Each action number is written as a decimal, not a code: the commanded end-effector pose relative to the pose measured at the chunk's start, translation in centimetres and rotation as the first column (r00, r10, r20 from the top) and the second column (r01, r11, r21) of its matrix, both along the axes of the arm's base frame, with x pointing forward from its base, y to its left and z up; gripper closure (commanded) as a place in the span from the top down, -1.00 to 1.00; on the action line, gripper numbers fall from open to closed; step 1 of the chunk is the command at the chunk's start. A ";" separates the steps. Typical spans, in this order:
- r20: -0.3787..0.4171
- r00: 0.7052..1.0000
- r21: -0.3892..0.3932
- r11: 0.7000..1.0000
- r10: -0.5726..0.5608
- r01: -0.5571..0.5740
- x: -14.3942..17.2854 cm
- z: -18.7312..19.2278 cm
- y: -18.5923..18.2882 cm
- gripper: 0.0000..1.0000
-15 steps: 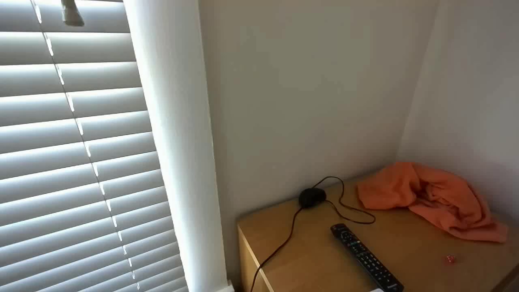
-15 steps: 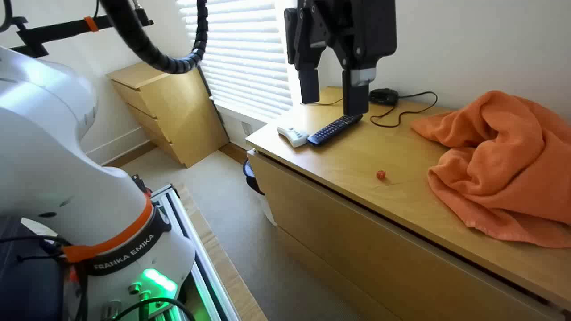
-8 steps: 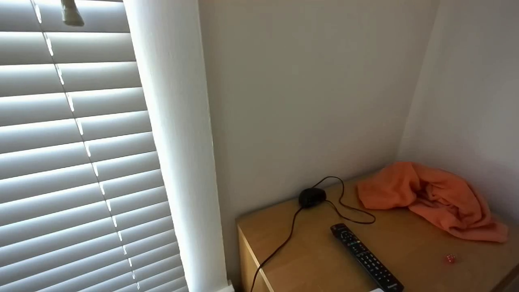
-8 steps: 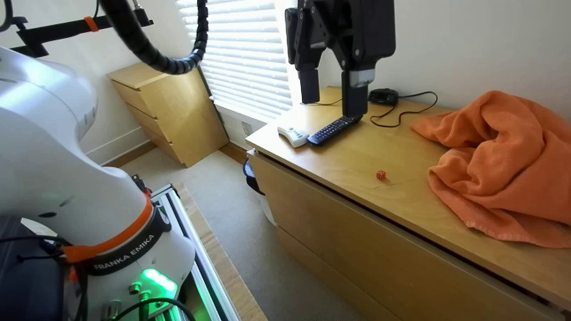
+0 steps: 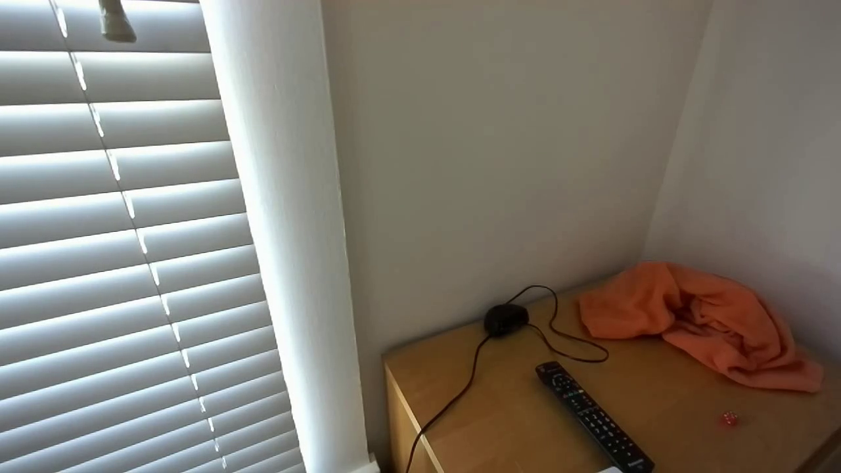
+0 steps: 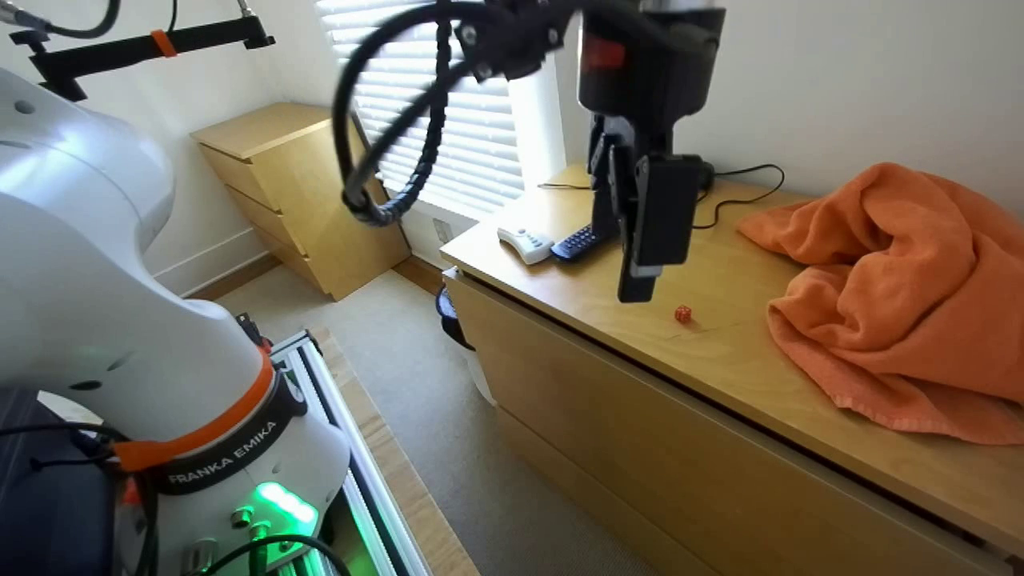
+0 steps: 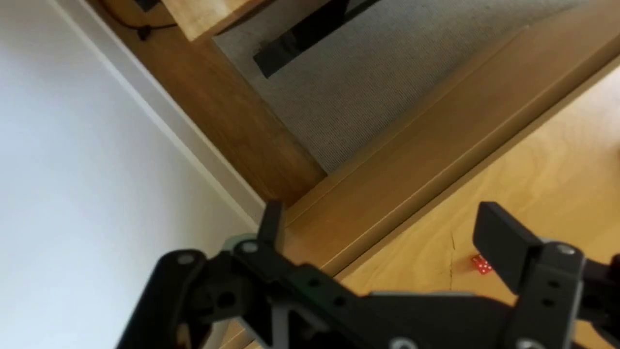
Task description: Flip the dice to the left once
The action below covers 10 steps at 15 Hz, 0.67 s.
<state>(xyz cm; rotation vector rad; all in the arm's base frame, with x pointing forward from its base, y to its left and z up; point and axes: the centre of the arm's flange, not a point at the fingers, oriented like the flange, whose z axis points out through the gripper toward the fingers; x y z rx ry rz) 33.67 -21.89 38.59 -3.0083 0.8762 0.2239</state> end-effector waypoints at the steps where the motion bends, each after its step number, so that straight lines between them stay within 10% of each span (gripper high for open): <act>1: 0.065 0.985 0.101 0.983 -0.163 0.156 3.7 -3.8 -1.0 1.00; 10: 0.136 0.818 0.351 0.799 -0.559 0.488 10.2 -10.1 -1.0 1.00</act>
